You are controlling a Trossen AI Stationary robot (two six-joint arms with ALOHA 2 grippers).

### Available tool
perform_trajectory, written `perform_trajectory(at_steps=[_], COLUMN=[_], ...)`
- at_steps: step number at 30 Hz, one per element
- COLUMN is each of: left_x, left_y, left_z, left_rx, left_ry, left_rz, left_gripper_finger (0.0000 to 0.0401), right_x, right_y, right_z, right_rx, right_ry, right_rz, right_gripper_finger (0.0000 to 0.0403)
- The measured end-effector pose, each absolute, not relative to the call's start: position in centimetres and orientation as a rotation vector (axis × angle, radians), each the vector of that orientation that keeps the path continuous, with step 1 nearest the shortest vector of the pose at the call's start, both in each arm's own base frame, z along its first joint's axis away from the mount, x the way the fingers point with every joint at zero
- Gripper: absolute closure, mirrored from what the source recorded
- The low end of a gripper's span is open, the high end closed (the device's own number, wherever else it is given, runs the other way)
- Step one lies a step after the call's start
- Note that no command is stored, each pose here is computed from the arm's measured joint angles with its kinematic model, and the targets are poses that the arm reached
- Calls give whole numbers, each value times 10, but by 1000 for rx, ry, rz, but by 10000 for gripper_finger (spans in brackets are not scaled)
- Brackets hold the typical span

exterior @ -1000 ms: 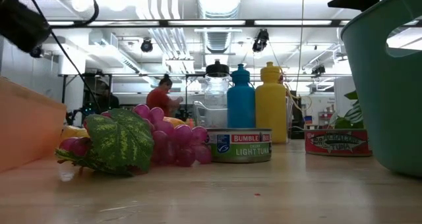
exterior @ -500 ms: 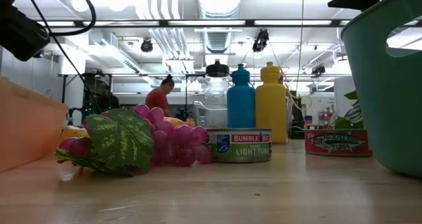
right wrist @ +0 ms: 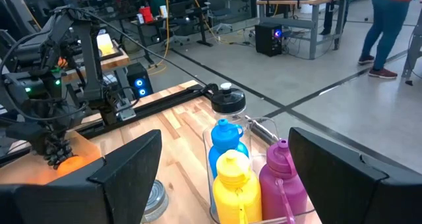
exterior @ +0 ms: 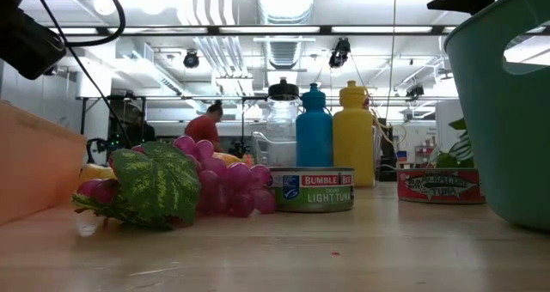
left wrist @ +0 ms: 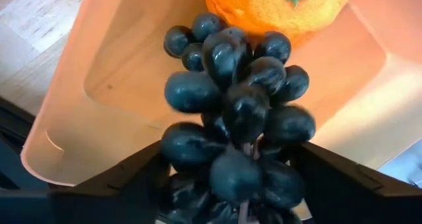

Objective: Pick & Place Food Item
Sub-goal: Put the black grapes into the orange bin, then put the banana into the orange bin

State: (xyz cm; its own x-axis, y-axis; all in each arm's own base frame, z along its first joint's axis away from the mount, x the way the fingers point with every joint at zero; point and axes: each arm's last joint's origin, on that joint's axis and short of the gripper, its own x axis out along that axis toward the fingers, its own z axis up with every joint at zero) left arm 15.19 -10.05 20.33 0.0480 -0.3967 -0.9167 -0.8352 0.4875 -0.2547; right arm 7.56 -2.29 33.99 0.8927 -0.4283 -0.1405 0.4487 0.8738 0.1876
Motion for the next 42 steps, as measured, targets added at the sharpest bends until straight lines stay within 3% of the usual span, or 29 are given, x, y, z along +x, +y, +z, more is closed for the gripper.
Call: perform_trajectory(at_steps=[6, 16, 22, 32, 37, 42], left_x=[152, 153, 162, 179, 189, 205], left_y=[-100, -100, -95, -90, -89, -91], left_z=[203, 203, 218, 259, 280, 283], left_rx=[-1101, -1100, -1053, -912, -904, -858], left_ry=[1563, 1560, 1516, 1278, 1071, 990], left_rz=[469, 456, 352, 283, 365, 438], left_gripper_finger=[59, 56, 56, 56, 56, 56], right_x=[76, 76, 76, 76, 76, 76], right_y=[-23, -23, -23, -23, -23, -23], right_z=[340, 340, 340, 340, 340, 340], right_rx=[219, 219, 219, 219, 219, 219], right_ry=[96, 96, 96, 96, 96, 96], right_rz=[-458, -458, -459, -459, -458, -458], right_gripper_finger=[74, 74, 74, 74, 74, 74])
